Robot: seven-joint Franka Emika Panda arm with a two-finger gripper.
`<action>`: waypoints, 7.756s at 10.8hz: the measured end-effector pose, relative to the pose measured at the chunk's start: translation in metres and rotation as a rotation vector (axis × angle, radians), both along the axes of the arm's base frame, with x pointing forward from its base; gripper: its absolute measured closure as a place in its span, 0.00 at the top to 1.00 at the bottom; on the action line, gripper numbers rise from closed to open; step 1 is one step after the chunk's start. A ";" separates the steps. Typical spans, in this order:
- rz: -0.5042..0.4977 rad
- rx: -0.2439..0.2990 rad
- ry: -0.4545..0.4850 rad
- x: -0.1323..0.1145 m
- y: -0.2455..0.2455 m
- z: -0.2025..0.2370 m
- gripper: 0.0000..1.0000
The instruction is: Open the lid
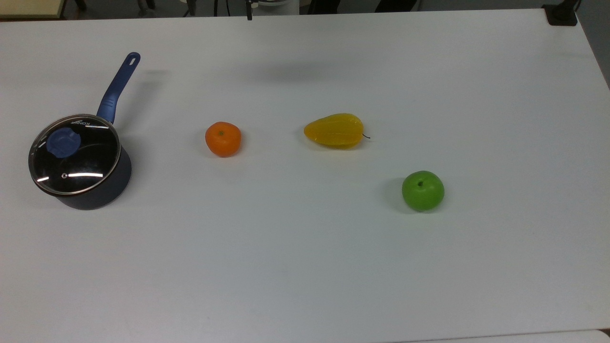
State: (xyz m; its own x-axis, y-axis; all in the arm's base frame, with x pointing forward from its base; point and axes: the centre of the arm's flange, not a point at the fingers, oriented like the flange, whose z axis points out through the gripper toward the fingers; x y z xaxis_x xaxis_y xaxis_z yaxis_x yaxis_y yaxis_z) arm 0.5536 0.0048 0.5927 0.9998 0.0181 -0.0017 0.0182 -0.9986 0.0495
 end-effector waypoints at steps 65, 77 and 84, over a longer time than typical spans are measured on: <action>-0.168 -0.010 -0.396 0.122 0.150 -0.260 0.67; -0.238 -0.066 -0.486 0.135 0.091 -0.162 1.00; -0.102 -0.029 -0.217 0.064 0.015 -0.040 1.00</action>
